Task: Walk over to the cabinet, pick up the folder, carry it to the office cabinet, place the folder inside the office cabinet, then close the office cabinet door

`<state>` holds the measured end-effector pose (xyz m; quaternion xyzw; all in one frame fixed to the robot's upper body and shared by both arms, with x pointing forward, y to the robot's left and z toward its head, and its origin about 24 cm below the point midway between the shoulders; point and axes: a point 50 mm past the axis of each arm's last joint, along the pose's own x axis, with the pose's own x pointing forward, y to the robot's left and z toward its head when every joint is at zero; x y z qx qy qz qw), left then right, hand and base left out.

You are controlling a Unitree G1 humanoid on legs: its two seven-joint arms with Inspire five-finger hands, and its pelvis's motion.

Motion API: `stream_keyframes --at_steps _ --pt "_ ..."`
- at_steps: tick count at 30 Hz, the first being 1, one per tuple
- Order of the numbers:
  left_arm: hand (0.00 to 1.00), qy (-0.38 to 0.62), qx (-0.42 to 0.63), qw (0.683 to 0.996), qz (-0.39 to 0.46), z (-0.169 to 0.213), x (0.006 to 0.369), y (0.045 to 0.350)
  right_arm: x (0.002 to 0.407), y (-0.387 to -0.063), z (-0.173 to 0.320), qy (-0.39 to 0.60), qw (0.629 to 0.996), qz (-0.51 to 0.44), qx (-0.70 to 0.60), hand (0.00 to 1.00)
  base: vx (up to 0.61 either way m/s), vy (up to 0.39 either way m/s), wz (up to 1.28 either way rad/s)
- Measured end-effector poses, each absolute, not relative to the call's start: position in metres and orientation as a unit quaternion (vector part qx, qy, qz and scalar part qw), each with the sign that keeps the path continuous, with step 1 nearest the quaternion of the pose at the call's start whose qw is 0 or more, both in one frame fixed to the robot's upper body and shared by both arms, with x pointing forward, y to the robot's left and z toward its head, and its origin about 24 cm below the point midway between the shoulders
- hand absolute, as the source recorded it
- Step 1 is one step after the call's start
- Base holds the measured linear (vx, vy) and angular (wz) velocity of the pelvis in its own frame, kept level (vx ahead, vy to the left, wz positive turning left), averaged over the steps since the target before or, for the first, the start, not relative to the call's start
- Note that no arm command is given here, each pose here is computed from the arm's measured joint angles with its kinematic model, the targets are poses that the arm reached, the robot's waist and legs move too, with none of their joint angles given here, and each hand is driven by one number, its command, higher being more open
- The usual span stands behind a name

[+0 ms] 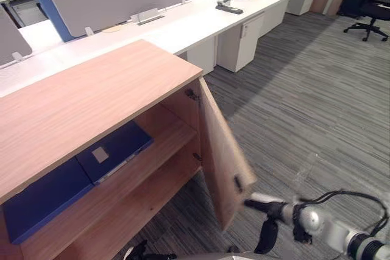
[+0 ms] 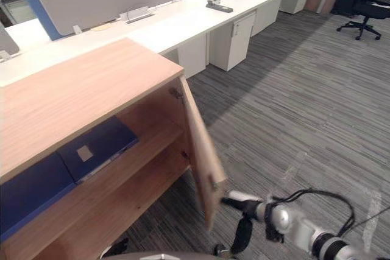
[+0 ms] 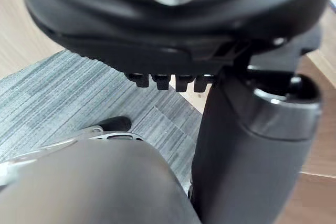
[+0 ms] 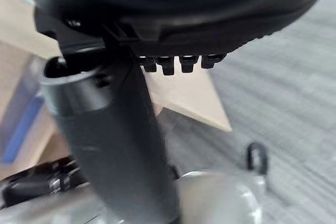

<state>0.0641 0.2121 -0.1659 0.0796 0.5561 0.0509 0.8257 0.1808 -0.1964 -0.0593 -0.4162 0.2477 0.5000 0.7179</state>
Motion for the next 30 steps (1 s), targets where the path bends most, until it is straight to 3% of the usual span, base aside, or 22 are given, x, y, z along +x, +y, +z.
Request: stream_keyframes --at_steps 5,12,14,17,19,22,23,24,26,30 --pt "1.00 0.555 0.077 0.826 0.060 -0.165 0.064 0.215 0.170 -0.167 -0.069 0.223 0.689 0.556 -0.409 1.00 0.02 0.069 0.13" --pt "1.00 0.558 0.081 0.823 0.074 -0.164 0.063 0.224 0.165 -0.153 -0.075 0.210 0.672 0.576 -0.416 1.00 0.00 0.050 0.04" --pt "1.00 0.558 0.080 0.823 0.074 -0.164 0.062 0.224 0.166 -0.150 -0.080 0.213 0.677 0.571 -0.413 1.00 -0.03 0.024 0.16" --pt "1.00 0.558 0.077 0.823 0.075 -0.165 0.062 0.220 0.163 -0.149 -0.101 0.259 0.717 0.521 -0.383 1.00 -0.03 0.030 0.41" --pt "1.00 0.556 0.073 0.824 0.077 -0.166 0.063 0.215 0.151 -0.163 -0.130 0.364 0.788 0.391 -0.306 1.00 -0.02 0.060 0.90" --pt "1.00 0.550 0.069 0.829 0.072 -0.166 0.070 0.208 0.126 -0.194 -0.152 0.478 0.832 0.194 -0.202 1.00 0.00 0.034 1.68" --pt "1.00 0.542 0.072 0.834 0.071 -0.165 0.078 0.206 0.114 -0.218 -0.155 0.515 0.840 0.084 -0.151 1.00 0.01 -0.030 2.39" --pt "1.00 0.534 0.065 0.839 0.077 -0.164 0.084 0.202 0.102 -0.238 -0.156 0.539 0.833 -0.005 -0.127 1.00 0.01 -0.030 2.34" --pt "1.00 0.523 0.055 0.844 0.106 -0.161 0.088 0.210 0.079 -0.244 -0.161 0.571 0.810 -0.102 -0.087 1.00 0.01 -0.159 2.11" --pt "1.00 0.522 0.010 0.831 0.190 -0.159 0.079 0.224 0.057 -0.227 -0.169 0.595 0.789 -0.144 -0.040 1.00 -0.01 -0.233 1.72"
